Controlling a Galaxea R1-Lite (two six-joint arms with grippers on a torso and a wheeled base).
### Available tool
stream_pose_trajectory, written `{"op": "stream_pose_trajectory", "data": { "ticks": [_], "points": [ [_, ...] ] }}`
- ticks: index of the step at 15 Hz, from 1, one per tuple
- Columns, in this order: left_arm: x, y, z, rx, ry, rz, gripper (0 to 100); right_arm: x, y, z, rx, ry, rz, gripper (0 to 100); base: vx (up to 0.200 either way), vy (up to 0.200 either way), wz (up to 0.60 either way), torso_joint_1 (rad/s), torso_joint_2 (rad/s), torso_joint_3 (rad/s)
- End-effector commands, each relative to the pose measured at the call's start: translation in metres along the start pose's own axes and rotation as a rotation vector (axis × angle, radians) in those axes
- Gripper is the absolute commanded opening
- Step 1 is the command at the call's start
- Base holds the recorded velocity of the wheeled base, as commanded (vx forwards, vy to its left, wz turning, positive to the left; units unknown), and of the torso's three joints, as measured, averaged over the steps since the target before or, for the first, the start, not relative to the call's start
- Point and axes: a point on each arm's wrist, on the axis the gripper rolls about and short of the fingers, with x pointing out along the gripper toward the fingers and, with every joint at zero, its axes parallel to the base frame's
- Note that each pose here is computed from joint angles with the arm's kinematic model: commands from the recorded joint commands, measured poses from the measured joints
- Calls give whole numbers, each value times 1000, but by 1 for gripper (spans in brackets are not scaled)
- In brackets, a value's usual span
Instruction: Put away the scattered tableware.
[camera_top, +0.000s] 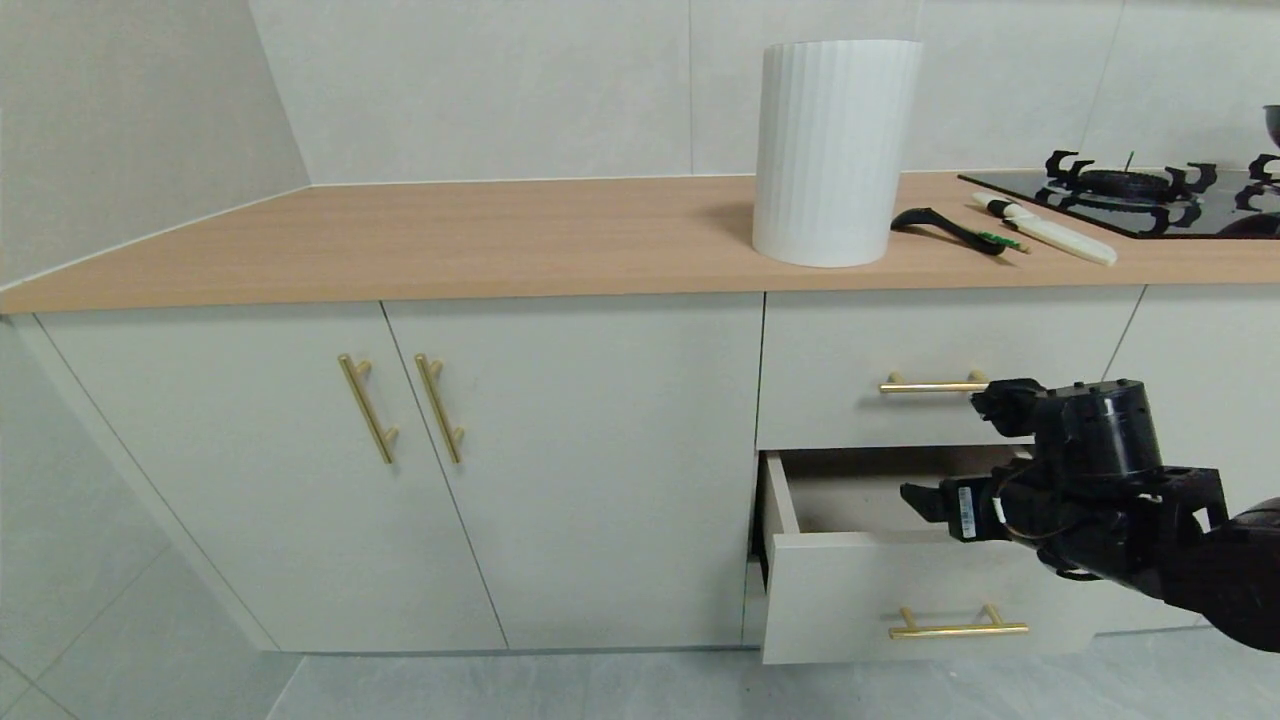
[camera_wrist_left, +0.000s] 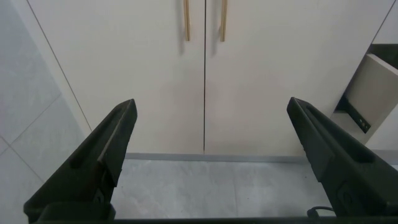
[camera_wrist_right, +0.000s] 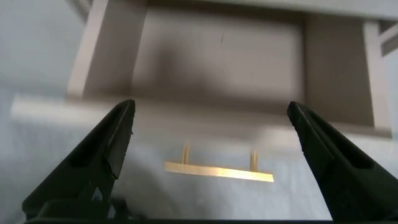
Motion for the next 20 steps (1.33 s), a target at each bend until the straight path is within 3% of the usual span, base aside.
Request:
{"op": "stream_pose_trajectory", "data": {
  "ticks": [1,7,20],
  "points": [
    [0,0,0,1,2,1,100,24,-2,-15,2,60,-25,100,0,0,0,0,0,0],
    [0,0,0,-1,0,-1,100,62,-2,-33,22,90,-91,100,0,0,0,0,0,0],
    [0,0,0,-1,2,1,100,37,-6,-26,2,154,-86,100,0,0,0,0,0,0]
  ]
}}
